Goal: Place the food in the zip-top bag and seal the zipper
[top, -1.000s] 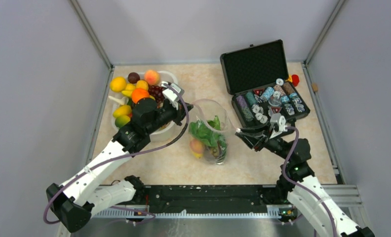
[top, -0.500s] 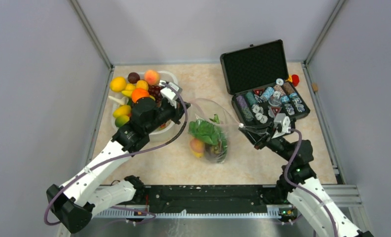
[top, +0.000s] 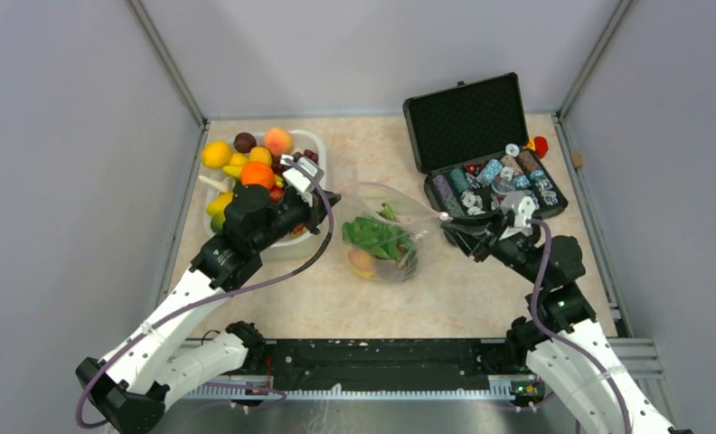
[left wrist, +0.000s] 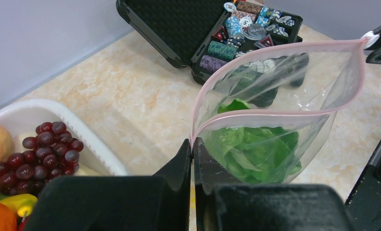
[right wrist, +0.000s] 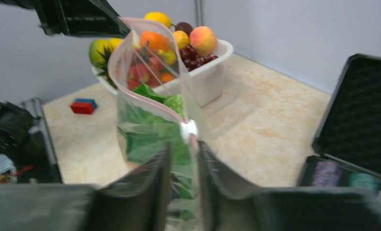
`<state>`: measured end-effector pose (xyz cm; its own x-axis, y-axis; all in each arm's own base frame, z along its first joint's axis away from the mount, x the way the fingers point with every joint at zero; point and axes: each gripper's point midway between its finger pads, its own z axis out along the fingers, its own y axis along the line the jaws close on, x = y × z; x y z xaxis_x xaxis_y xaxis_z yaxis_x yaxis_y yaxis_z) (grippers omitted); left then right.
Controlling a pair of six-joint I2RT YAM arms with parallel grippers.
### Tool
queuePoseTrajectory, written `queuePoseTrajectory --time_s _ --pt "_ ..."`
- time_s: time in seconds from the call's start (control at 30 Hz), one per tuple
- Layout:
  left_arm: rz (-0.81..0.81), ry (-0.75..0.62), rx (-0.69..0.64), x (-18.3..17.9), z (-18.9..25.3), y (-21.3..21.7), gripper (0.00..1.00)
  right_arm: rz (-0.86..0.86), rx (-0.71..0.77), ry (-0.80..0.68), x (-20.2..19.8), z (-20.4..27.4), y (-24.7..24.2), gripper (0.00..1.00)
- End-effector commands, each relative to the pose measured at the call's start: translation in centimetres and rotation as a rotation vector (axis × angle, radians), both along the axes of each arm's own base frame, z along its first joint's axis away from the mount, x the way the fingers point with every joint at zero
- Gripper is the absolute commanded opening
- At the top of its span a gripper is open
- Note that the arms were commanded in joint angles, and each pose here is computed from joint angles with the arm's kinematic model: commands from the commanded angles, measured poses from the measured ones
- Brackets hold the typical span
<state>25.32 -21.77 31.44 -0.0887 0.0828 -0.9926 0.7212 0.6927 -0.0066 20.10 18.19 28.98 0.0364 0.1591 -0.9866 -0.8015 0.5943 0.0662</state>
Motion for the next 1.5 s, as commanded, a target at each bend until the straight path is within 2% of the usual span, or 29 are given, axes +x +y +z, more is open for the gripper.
queuePoseTrajectory --time_s 0.0,0.07,0.2,0.4,0.5,0.8,0.87,0.97,1.1,1.17,1.27,1.33,1.37,1.47 --pt "0.002 -0.042 -0.029 0.2 1.0 0.1 0.00 0.064 0.005 -0.039 -0.9 0.3 0.8 0.38" --pt "0.006 -0.040 -0.028 0.3 1.0 0.1 0.00 0.065 0.000 -0.035 -0.8 -0.3 0.8 0.55" --pt "0.009 -0.044 -0.034 0.2 1.3 0.2 0.00 0.094 -0.013 -0.034 -0.7 -1.0 1.3 0.63" --pt "-0.005 -0.046 -0.036 0.0 1.4 0.1 0.00 0.077 -0.014 -0.039 1.4 -2.0 1.8 0.63" --pt "-0.019 -0.036 -0.034 -0.2 1.5 -0.1 0.00 0.135 0.004 -0.089 1.0 -1.4 2.5 0.60" --pt "-0.050 -0.038 -0.037 -0.6 1.8 -0.4 0.00 0.231 -0.001 -0.121 0.9 -0.8 2.2 0.61" --pt "-0.048 -0.038 -0.034 -0.6 1.8 -0.4 0.00 0.263 -0.015 -0.119 0.6 -1.1 2.4 0.56" --pt "-0.045 -0.039 -0.032 -0.6 1.7 -0.4 0.00 0.276 -0.004 -0.119 0.5 -1.3 2.5 0.40" --pt "-0.055 -0.038 -0.035 -0.7 1.8 -0.5 0.00 0.235 0.033 -0.116 1.3 -1.5 2.3 0.37" --pt "-0.058 -0.033 -0.032 -0.7 1.6 -0.6 0.00 0.215 0.044 -0.118 1.6 -1.4 2.2 0.33" --pt "-0.056 -0.028 -0.030 -0.7 1.4 -0.5 0.00 0.197 0.048 -0.132 1.8 -1.2 2.0 0.15" --pt "-0.051 -0.028 -0.029 -0.6 1.4 -0.5 0.00 0.184 0.050 -0.136 1.9 -1.2 1.8 0.09" --pt "-0.050 -0.027 -0.030 -0.7 1.4 -0.4 0.00 0.184 0.049 -0.143 1.8 -1.1 1.8 0.02" --pt "-0.040 -0.032 -0.030 -0.6 1.5 -0.2 0.00 0.164 0.053 -0.151 1.7 -1.2 1.5 0.00"
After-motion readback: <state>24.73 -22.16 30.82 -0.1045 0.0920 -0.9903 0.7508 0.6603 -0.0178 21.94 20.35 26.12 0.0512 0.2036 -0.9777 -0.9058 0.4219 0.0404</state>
